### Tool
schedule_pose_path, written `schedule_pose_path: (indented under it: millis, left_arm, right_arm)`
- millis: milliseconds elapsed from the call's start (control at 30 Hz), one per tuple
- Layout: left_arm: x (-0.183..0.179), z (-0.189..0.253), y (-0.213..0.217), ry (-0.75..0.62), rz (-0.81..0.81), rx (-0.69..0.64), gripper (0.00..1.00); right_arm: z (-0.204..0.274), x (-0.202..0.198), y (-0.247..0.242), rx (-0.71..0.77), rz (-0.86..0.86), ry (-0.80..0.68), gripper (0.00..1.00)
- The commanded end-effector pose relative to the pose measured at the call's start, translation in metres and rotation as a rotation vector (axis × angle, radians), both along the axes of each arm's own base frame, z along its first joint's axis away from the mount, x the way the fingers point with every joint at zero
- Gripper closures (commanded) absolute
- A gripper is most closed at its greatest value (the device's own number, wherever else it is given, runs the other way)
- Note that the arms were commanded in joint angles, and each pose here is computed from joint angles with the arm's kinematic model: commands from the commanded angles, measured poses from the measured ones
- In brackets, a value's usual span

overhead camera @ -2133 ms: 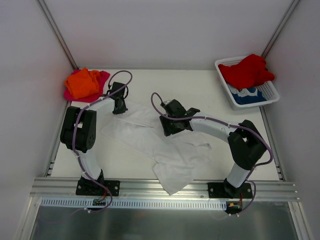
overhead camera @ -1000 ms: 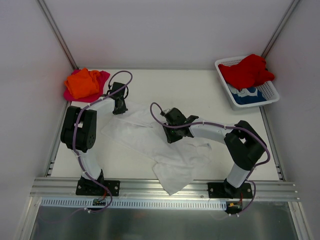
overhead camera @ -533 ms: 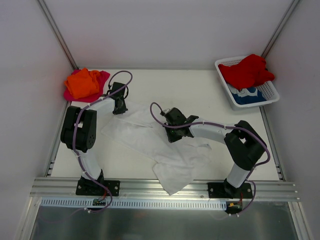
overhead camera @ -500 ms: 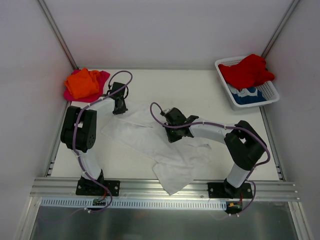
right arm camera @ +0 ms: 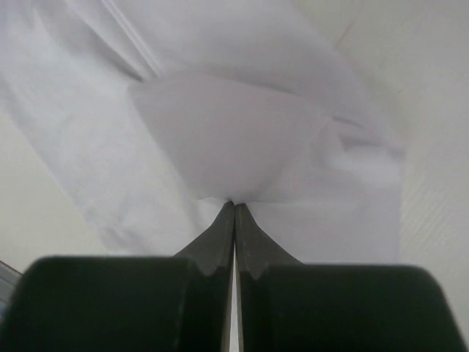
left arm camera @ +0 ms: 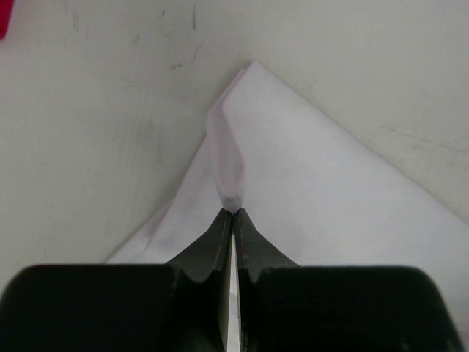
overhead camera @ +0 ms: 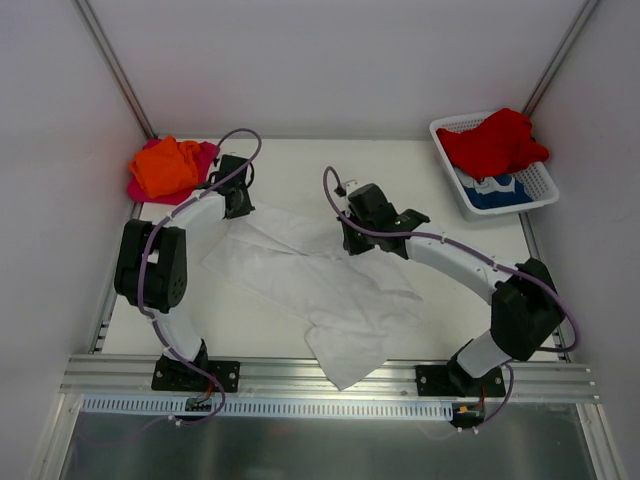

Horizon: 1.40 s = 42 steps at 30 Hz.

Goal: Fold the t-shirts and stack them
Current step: Flatten out the tshirt

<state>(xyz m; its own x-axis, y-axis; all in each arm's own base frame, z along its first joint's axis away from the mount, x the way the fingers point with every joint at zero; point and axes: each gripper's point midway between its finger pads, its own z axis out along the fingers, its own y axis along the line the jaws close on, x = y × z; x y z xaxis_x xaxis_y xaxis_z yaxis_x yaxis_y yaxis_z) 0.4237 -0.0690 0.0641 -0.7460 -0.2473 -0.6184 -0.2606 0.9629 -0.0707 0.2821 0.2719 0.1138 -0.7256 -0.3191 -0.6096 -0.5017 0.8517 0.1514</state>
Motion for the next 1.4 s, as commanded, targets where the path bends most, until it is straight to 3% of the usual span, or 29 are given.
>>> schedule_pose_path:
  millis: [0,233,467,967,1367]
  left_arm:
    - [0.015,0.053,0.002,-0.115,-0.006,-0.014,1.00]
    - [0.036,0.097,0.006,-0.215,0.012,0.002,1.00]
    - [0.054,0.108,0.015,-0.244,0.060,0.008,1.00]
    - [0.085,0.084,0.061,-0.217,0.201,0.030,1.00]
    - [0.119,0.063,0.067,-0.192,0.208,0.026,1.00]
  right_arm:
    - [0.057,0.022,-0.011,0.027,-0.021,-0.131,1.00]
    - [0.093,0.059,-0.054,0.021,-0.137,-0.224,1.00]
    - [0.100,0.098,-0.106,-0.012,-0.318,-0.255,1.00]
    - [0.066,0.158,-0.188,-0.074,-0.602,-0.193,1.00]
    - [0.030,0.206,-0.198,-0.094,-0.653,-0.130,1.00]
